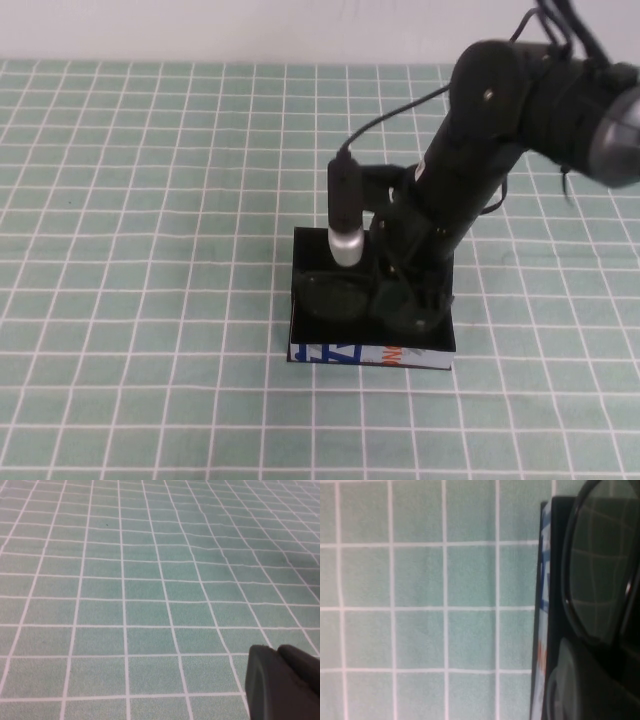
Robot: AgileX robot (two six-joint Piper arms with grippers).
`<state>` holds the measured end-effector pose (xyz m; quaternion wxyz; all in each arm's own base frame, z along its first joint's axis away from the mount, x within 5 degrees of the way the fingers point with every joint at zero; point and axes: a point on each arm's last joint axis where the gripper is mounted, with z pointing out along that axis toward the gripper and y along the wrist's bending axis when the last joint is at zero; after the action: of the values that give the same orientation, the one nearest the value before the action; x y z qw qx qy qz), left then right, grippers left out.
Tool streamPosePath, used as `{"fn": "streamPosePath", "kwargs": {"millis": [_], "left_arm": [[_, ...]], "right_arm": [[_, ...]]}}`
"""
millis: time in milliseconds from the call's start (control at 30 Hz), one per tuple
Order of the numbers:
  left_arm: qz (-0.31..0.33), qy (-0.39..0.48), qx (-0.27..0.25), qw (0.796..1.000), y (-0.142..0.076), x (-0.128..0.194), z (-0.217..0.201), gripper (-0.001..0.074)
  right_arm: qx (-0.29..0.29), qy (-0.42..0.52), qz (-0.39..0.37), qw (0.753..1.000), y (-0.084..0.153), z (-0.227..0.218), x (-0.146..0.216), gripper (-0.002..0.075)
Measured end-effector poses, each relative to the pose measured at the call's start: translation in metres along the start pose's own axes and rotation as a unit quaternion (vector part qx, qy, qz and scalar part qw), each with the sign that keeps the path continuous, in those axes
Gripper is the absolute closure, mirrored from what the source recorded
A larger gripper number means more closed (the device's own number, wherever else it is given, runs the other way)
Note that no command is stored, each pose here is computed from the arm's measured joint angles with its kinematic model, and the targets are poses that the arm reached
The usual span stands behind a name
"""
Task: Return glasses to glasses case
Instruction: Place the glasses in the glasses case
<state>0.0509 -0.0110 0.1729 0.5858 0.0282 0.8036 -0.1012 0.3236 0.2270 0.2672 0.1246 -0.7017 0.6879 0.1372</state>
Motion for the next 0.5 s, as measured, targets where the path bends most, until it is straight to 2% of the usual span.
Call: {"fn": "streamPosePath", "kwargs": {"millis": [500], "left_arm": [[0.0,0.0,0.0,1.0,0.0,0.0,0.0,0.0737]], "right_arm": [[-0.015,0.05,0.001,0.999,-0.013,0.03,0.012,0.068]]}}
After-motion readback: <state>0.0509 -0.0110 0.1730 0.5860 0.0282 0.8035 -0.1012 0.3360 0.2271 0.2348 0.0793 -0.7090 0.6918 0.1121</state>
